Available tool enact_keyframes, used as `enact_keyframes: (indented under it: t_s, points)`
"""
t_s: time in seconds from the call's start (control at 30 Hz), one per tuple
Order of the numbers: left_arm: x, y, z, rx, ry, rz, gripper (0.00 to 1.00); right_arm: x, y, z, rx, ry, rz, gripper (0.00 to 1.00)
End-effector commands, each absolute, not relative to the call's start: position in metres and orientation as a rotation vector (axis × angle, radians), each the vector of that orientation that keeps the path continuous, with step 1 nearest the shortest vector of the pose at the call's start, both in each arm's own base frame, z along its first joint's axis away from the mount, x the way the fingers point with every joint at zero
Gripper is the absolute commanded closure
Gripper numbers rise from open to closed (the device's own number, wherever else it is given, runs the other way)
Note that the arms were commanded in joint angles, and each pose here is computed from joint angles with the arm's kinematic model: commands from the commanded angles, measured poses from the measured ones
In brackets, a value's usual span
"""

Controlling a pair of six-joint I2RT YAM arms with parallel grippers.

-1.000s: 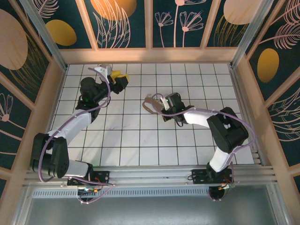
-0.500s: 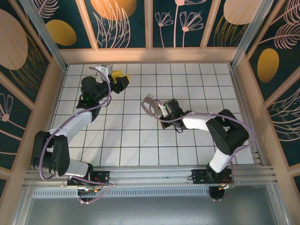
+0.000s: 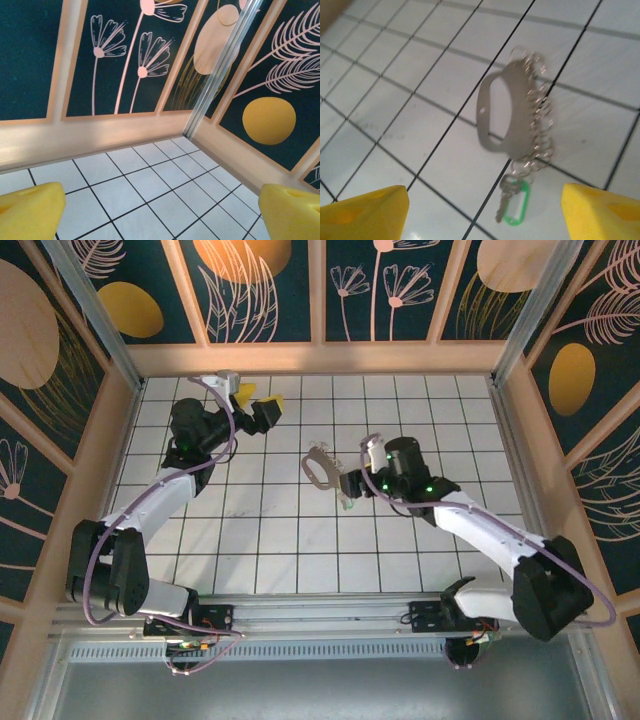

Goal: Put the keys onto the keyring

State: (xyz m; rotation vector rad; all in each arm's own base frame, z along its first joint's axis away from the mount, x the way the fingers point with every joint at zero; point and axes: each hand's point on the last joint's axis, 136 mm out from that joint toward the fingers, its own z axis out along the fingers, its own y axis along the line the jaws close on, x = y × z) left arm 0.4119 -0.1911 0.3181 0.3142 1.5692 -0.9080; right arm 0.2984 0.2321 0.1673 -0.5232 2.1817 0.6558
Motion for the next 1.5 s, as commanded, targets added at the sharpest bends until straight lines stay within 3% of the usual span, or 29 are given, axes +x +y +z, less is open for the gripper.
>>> enact_keyframes:
  t_s: [0.0,0.27,0.5,0.83,1.03,1.47]
  points:
    - [0.41,-0.174,0.335,0.256,1.523,-0.824,0.01,0.324,0.203,0.205,-0.331,2.094,0.576,0.15]
    - [0.404,-0.13,0.324,0.206,1.464,-0.463,0.01,0.382,0.103,0.239,0.086,1.905,0.258,0.06]
    - [0.387,-0.092,0.278,0.232,1.511,-0.14,0.01,0.397,0.022,0.219,0.344,1.78,0.138,0.01]
    - [0.362,-0.02,0.196,-0.028,1.587,-0.002,0.01,0.388,-0.017,0.18,0.296,1.81,-0.125,0.01]
    - [0.35,0.007,0.166,-0.09,1.589,0.037,0.01,0.381,-0.032,0.154,0.306,1.801,-0.109,0.01]
    - [0.362,0.007,0.145,-0.081,1.589,-0.023,0.01,0.359,-0.01,0.145,0.133,1.629,-0.008,0.01]
